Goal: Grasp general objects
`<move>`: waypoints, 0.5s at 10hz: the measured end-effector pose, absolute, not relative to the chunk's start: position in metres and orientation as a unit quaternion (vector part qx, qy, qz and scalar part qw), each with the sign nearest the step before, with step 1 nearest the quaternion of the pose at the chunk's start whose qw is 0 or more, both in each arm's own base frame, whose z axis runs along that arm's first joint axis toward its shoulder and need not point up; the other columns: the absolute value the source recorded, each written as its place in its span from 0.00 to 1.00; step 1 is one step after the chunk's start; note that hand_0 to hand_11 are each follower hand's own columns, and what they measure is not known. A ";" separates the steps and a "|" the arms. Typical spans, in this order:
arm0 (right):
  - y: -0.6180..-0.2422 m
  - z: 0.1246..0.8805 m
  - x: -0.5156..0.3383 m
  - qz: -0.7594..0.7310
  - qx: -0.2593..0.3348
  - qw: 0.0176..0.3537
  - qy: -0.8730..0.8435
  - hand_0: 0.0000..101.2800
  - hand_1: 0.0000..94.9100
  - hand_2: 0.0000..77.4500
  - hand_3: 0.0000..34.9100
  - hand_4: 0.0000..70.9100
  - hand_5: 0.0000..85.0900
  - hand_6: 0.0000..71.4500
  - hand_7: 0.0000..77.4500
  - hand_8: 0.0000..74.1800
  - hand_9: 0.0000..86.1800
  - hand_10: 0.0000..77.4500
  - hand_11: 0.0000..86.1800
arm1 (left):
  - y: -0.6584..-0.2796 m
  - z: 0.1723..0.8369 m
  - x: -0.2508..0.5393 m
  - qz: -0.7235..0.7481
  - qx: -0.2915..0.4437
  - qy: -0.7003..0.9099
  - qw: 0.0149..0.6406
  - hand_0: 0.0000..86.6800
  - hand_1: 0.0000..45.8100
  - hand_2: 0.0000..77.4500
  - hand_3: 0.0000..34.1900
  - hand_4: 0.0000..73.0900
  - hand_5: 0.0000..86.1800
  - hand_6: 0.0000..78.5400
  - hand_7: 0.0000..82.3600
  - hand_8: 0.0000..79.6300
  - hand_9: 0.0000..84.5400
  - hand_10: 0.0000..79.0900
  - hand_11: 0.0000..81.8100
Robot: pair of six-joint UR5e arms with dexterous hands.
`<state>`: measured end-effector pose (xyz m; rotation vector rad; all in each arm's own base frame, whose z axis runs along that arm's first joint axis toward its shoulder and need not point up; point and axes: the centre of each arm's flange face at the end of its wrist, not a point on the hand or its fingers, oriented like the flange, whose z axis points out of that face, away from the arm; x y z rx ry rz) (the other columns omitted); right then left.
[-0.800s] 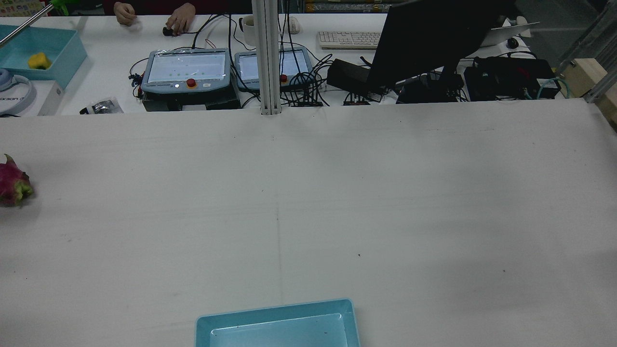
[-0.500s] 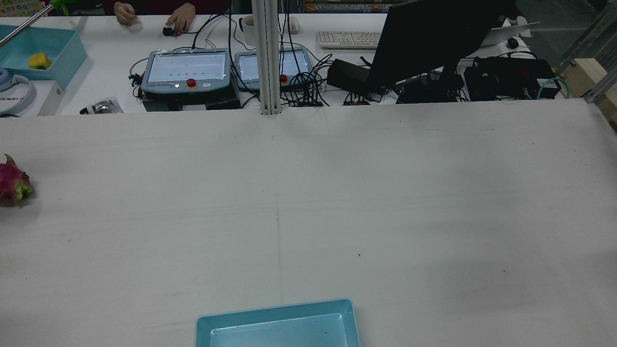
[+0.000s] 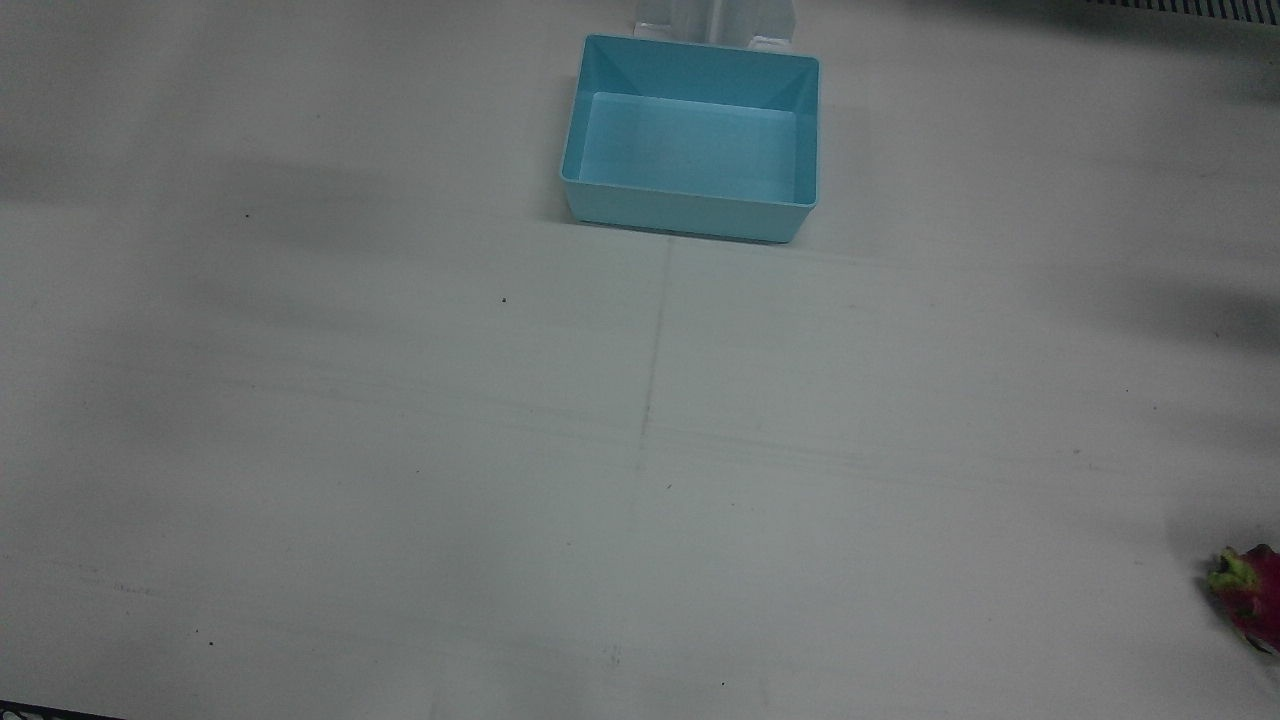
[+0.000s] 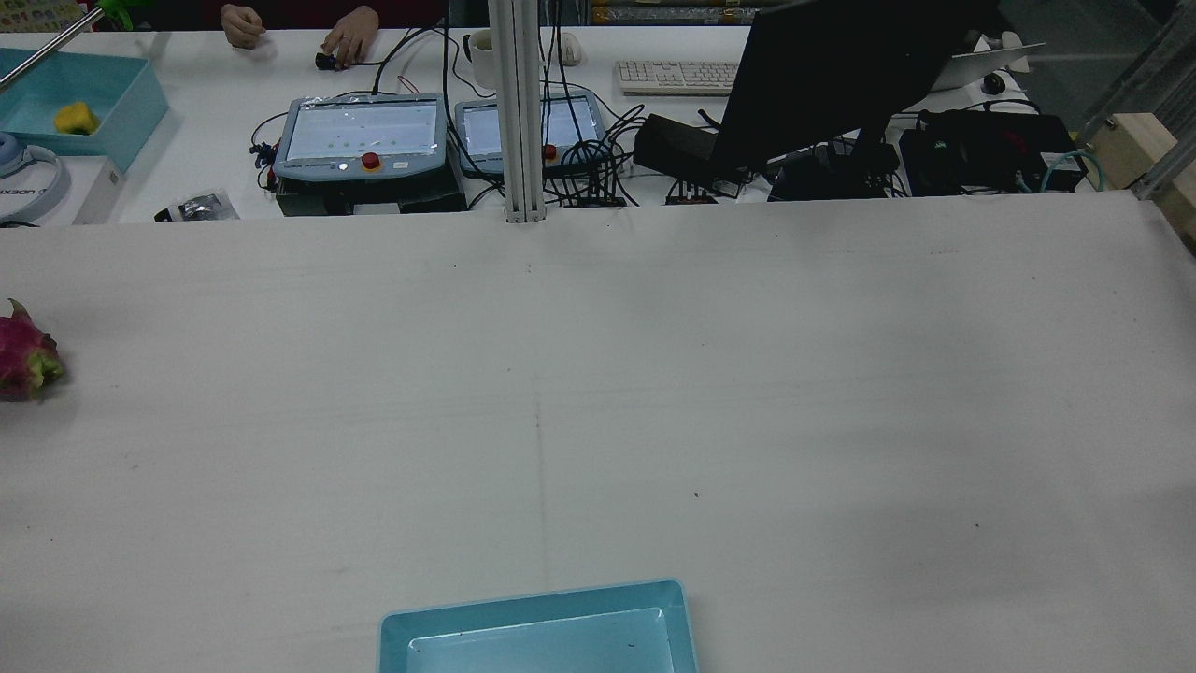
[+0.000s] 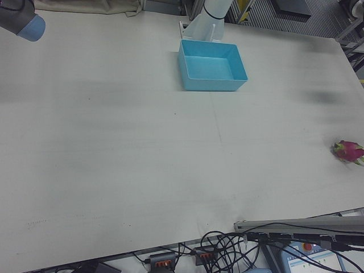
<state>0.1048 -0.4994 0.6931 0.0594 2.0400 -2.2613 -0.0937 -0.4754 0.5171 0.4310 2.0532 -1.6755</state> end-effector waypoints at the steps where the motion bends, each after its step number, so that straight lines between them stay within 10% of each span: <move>1: -0.499 0.693 0.105 -0.742 0.019 0.048 0.669 0.00 0.06 0.02 0.00 0.00 0.87 0.00 0.00 0.00 0.01 0.00 0.01 | -0.475 0.518 -0.094 -0.608 0.157 0.745 0.226 0.48 0.00 0.01 0.00 0.51 0.40 0.44 0.37 0.16 0.15 0.19 0.23; 5: -0.499 0.694 0.105 -0.742 0.019 0.048 0.669 0.00 0.06 0.02 0.00 0.00 0.87 0.00 0.00 0.00 0.01 0.00 0.01 | -0.461 0.584 -0.095 -0.612 0.160 0.740 0.229 0.48 0.00 0.01 0.00 0.52 0.37 0.44 0.37 0.16 0.15 0.19 0.23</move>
